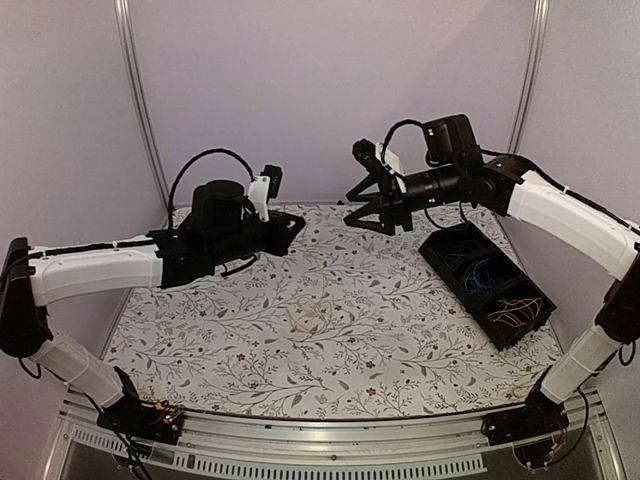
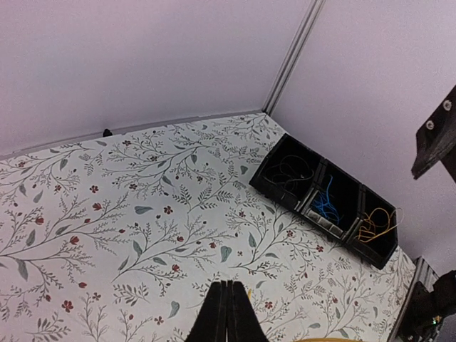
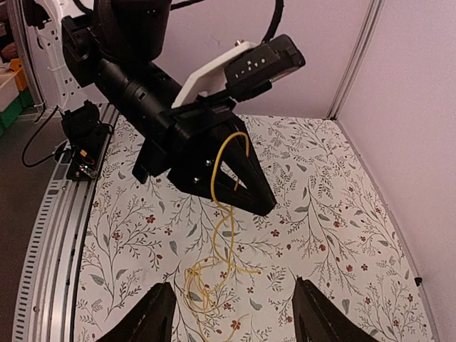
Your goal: Untangle the cables
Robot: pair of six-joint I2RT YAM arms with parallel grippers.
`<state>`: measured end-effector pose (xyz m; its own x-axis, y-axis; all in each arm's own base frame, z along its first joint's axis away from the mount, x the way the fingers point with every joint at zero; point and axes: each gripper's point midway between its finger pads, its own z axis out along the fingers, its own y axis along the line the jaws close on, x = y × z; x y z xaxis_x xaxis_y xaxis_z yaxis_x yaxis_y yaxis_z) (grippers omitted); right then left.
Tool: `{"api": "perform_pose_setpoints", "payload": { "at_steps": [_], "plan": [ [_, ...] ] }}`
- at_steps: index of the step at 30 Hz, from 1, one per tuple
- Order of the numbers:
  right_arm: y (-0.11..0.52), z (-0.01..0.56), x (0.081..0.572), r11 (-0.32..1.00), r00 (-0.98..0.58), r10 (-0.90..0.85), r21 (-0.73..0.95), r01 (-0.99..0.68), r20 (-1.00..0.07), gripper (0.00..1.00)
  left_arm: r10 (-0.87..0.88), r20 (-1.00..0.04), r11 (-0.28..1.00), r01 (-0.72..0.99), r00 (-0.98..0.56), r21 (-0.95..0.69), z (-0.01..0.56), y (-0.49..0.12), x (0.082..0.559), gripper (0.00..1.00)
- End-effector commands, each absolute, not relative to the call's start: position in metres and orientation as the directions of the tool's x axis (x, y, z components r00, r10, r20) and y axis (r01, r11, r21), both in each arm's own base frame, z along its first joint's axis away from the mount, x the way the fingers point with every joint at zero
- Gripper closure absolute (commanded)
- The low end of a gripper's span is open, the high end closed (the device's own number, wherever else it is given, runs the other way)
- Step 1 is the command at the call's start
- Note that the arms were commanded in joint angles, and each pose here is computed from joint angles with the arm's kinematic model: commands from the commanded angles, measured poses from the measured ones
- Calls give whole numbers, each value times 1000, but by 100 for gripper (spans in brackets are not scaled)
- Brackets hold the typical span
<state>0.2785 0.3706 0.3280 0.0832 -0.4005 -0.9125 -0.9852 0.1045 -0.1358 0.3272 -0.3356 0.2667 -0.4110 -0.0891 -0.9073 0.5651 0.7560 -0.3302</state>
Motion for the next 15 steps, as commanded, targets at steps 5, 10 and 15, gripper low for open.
{"api": "perform_pose_setpoints", "payload": {
  "at_steps": [5,10,15],
  "plan": [
    [407,331,271,34,39,-369,-55,-998,-929,40,-91,-896,689,622,-435,-372,273,-371,325,100],
    [415,322,273,25,11,-371,-22,-999,-929,41,-68,-896,671,644,-438,-366,274,-384,321,100],
    [420,312,284,67,-30,-381,5,-998,-924,57,-57,-897,662,655,-439,-363,274,-391,318,100]
  ]
}}
